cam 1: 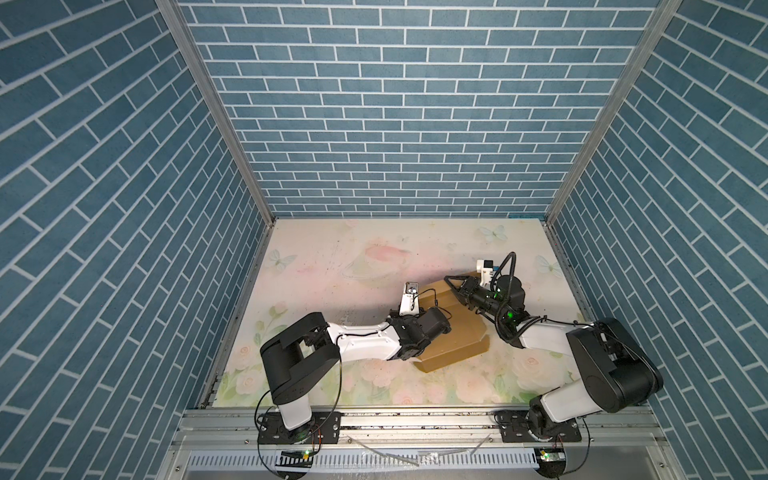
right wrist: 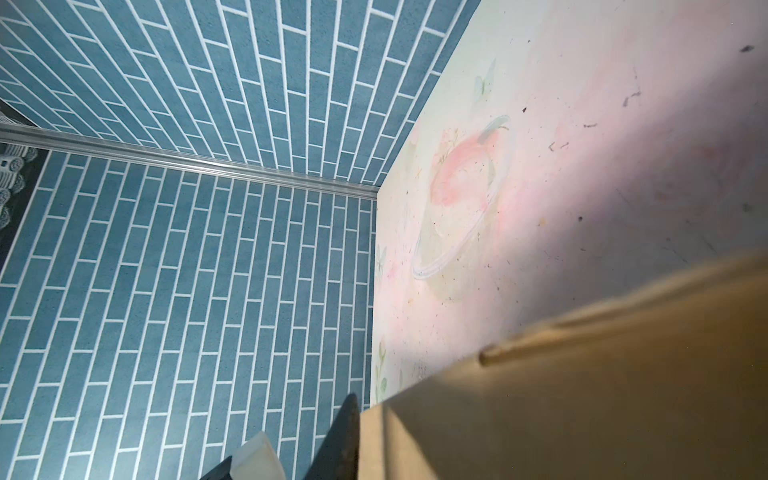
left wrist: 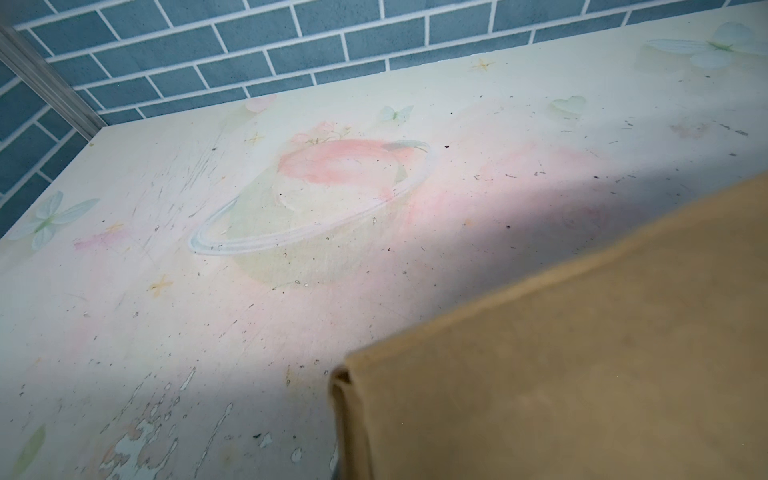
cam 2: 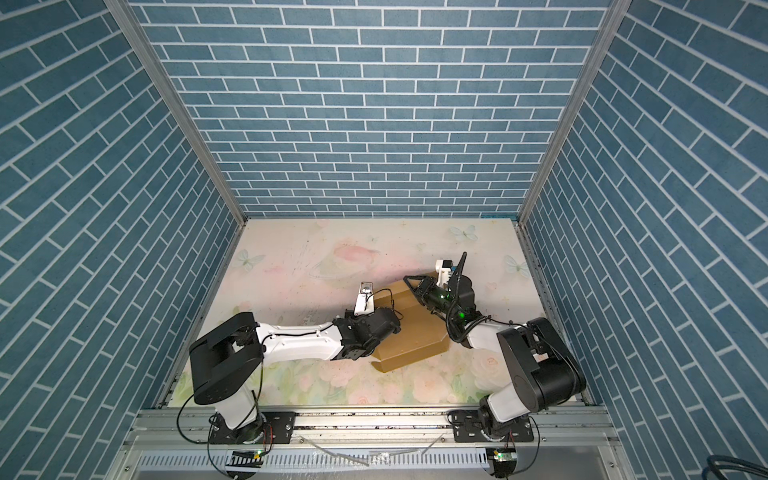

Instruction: Fold the paper box

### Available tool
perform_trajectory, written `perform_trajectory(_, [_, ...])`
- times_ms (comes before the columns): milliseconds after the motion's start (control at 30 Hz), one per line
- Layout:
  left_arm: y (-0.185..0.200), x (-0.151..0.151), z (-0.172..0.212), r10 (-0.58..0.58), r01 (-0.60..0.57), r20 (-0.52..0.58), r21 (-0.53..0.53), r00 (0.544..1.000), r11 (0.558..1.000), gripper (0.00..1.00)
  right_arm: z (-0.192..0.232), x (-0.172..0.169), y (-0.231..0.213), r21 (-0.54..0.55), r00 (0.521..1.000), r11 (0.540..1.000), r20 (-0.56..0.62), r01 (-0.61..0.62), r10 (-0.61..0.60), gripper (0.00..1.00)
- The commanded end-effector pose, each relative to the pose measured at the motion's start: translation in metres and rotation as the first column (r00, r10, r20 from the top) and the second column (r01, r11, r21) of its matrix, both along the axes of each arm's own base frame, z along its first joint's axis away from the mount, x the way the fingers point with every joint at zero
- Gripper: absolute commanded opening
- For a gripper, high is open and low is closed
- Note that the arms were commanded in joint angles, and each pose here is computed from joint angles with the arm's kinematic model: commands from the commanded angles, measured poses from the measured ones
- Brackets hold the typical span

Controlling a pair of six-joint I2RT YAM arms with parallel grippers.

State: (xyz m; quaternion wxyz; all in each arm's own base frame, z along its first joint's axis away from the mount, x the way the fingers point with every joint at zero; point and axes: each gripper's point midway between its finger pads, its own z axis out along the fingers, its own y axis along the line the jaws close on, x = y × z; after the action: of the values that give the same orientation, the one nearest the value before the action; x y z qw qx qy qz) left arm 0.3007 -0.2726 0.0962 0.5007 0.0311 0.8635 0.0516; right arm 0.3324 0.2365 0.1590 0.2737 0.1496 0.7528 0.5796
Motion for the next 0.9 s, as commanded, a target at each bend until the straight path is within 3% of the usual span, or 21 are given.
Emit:
perform_trajectory(0, [0.002, 0.001, -0.004, -0.064, 0.064, 0.002, 0.036, 0.998, 0.997, 0.09, 0.02, 0.008, -0.004, -0.054, 0.998, 0.998, 0.06, 0.026, -0.023, 0.33])
perform_trajectory(300, [-0.009, 0.004, -0.004, -0.113, 0.113, 0.007, 0.047, 0.994, 0.993, 0.09, 0.028, 0.007, -0.012, -0.139, 0.996, 0.987, 0.059, 0.075, -0.067, 0.33])
perform_trajectory(567, [-0.011, 0.006, -0.006, -0.097, 0.098, -0.004, 0.051, 0.995, 0.994, 0.1, 0.023, 0.009, -0.019, -0.154, 0.992, 0.98, 0.05, 0.123, -0.116, 0.13])
perform_trajectory(867, [-0.012, 0.008, -0.008, -0.084, 0.085, -0.006, 0.052, 0.996, 0.995, 0.16, 0.016, 0.008, -0.024, -0.159, 0.986, 0.973, 0.034, 0.166, -0.163, 0.07])
